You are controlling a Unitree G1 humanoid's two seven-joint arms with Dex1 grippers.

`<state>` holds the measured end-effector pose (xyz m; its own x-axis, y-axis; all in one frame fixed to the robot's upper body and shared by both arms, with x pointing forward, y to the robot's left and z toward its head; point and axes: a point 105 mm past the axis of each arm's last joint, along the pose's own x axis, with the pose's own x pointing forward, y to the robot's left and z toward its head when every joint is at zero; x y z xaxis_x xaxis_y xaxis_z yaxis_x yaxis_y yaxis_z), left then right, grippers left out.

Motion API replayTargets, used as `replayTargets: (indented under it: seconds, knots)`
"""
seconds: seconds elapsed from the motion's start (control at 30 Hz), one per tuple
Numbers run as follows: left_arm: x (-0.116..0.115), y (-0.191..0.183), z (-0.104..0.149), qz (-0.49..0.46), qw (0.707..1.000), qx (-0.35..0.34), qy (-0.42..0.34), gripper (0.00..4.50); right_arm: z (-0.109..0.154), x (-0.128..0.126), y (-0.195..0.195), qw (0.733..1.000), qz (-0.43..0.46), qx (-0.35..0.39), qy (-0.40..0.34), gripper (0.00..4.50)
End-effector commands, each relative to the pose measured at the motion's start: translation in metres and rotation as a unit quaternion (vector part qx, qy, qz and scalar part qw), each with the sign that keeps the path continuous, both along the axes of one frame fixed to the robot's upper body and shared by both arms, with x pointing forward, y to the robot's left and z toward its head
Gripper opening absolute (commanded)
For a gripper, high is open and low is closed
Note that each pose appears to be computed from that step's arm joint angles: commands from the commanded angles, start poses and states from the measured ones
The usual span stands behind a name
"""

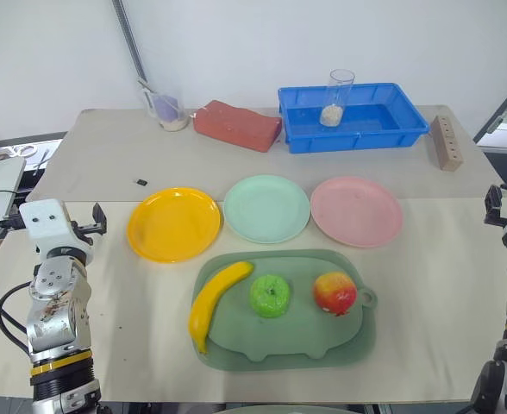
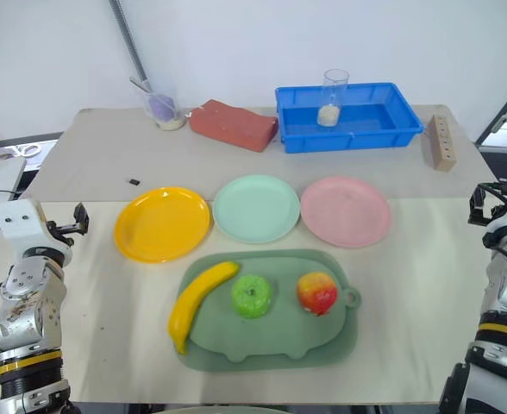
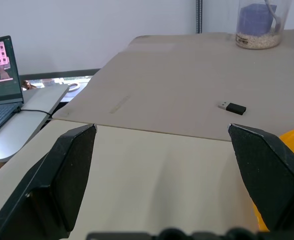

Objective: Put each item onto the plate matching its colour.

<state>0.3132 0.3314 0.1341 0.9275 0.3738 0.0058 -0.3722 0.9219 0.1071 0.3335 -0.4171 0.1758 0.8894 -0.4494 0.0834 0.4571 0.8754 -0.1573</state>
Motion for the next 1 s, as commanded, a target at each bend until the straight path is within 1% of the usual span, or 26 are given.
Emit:
replayTargets:
  seconds: [0.03,0.2,0.33,0.4,0.47,0.57,0.63,0.7,0.77,0.87,0.9,0.93,1.0]
  knots:
    - [0.002,0.003,0.018,0.000,0.999,0.022,-0.027,4.50,0.015,0.002,0.003,0.999,0.002,-0.016,-0.030,4.45]
    - [0.004,0.002,0.019,-0.011,0.999,0.024,-0.025,4.50,0.011,0.006,0.009,0.999,0.009,-0.015,-0.033,4.45]
    - [0.005,0.000,0.023,-0.042,0.998,0.029,-0.024,4.50,0.013,0.011,0.015,0.999,0.027,-0.024,-0.033,4.45]
    - [0.004,0.001,0.032,-0.065,0.997,0.045,-0.023,4.50,0.017,0.016,0.024,0.998,0.054,-0.030,-0.031,4.45]
    - [0.001,-0.001,0.041,-0.099,0.994,0.050,-0.022,4.50,0.022,0.023,0.040,0.993,0.103,-0.041,-0.026,4.45]
    - [-0.004,-0.017,0.056,-0.170,0.984,0.052,-0.026,4.50,0.031,0.032,0.066,0.981,0.182,-0.061,-0.016,4.45]
    - [-0.014,-0.045,0.064,-0.250,0.966,0.056,-0.016,4.50,0.039,0.039,0.102,0.956,0.286,-0.069,-0.002,4.45]
    - [-0.028,-0.073,0.062,-0.334,0.941,0.061,0.015,4.50,0.045,0.040,0.143,0.916,0.394,-0.073,0.015,4.45]
    - [-0.042,-0.095,0.056,-0.393,0.917,0.056,0.046,4.50,0.050,0.035,0.170,0.881,0.467,-0.071,0.024,4.45]
    - [-0.066,-0.127,0.047,-0.493,0.862,0.046,0.105,4.50,0.058,0.018,0.224,0.803,0.591,-0.056,0.040,4.45]
    - [-0.075,-0.139,0.039,-0.526,0.837,0.051,0.141,4.50,0.060,0.006,0.244,0.763,0.641,-0.057,0.054,4.45]
    - [-0.081,-0.145,0.033,-0.545,0.820,0.055,0.165,4.50,0.060,-0.003,0.256,0.736,0.671,-0.057,0.065,4.45]
    - [-0.088,-0.153,0.024,-0.570,0.796,0.048,0.199,4.50,0.060,-0.020,0.275,0.687,0.719,-0.057,0.089,4.45]
